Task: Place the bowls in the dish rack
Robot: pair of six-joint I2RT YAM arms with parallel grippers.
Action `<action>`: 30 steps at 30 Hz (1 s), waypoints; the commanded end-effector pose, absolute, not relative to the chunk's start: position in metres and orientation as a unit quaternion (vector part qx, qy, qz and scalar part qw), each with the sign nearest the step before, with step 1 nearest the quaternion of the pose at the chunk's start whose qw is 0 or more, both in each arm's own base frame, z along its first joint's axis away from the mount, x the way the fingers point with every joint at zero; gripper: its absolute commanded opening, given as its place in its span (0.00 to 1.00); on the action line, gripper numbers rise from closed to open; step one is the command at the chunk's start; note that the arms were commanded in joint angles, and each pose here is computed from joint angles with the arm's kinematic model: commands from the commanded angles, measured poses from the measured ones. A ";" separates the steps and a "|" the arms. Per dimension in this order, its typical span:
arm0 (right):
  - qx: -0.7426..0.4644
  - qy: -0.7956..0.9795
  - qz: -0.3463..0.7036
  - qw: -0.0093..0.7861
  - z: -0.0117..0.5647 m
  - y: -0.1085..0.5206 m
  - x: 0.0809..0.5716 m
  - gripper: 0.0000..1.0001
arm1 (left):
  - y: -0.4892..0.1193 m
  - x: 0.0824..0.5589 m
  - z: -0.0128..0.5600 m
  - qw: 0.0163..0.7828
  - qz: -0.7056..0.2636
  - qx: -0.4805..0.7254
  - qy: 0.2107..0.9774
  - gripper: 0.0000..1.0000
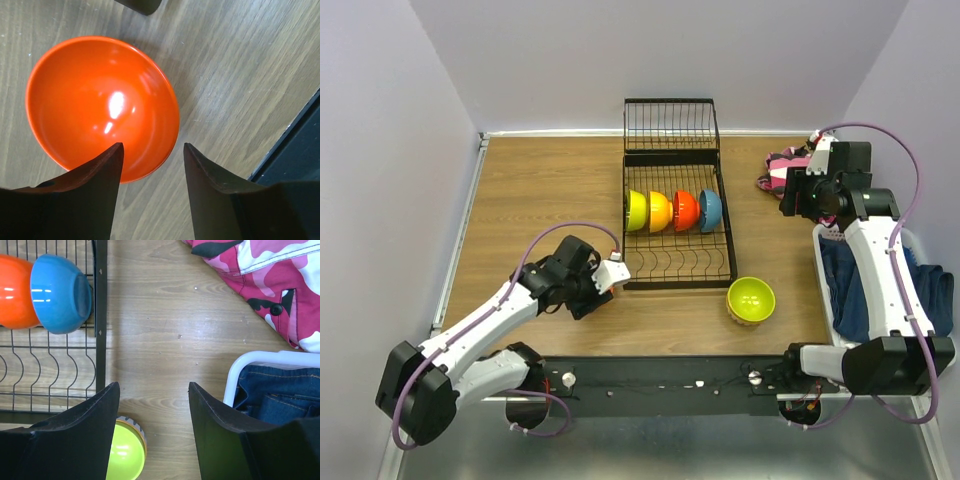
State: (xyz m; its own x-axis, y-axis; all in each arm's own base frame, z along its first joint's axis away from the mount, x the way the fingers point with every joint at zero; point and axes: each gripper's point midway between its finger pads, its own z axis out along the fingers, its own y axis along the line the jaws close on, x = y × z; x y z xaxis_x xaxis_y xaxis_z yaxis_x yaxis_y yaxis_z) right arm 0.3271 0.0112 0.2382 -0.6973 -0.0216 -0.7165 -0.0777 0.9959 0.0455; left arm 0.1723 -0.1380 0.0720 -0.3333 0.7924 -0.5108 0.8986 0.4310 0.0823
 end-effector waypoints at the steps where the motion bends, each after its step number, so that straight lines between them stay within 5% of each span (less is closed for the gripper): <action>1: -0.018 0.919 0.046 0.392 0.240 0.011 0.331 0.65 | -0.137 0.175 0.063 0.250 -0.096 0.541 0.797 0.57; 4: -0.013 0.919 0.049 0.391 0.239 0.010 0.329 0.65 | -0.136 0.171 0.058 0.245 -0.098 0.554 0.790 0.48; 11: -0.002 0.919 0.051 0.390 0.236 0.006 0.322 0.65 | -0.128 0.160 0.059 0.227 -0.097 0.579 0.777 0.05; 20: -0.001 0.918 0.054 0.393 0.242 0.006 0.320 0.65 | -0.129 0.158 0.158 0.288 -0.096 0.610 0.732 0.00; 30: 0.002 0.924 0.045 0.379 0.233 0.002 0.317 0.65 | -0.267 0.191 0.263 0.415 -0.374 0.515 0.650 0.00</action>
State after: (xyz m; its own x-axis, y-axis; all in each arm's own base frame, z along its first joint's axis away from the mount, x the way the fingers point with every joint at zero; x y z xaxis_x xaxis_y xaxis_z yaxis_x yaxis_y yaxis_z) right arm 0.3239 0.0037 0.2358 -0.7024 0.0232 -0.7114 -0.0450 0.9960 0.0770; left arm 0.1843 -0.1985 0.2182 -0.1125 0.6452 -0.7557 0.9553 0.2794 0.0962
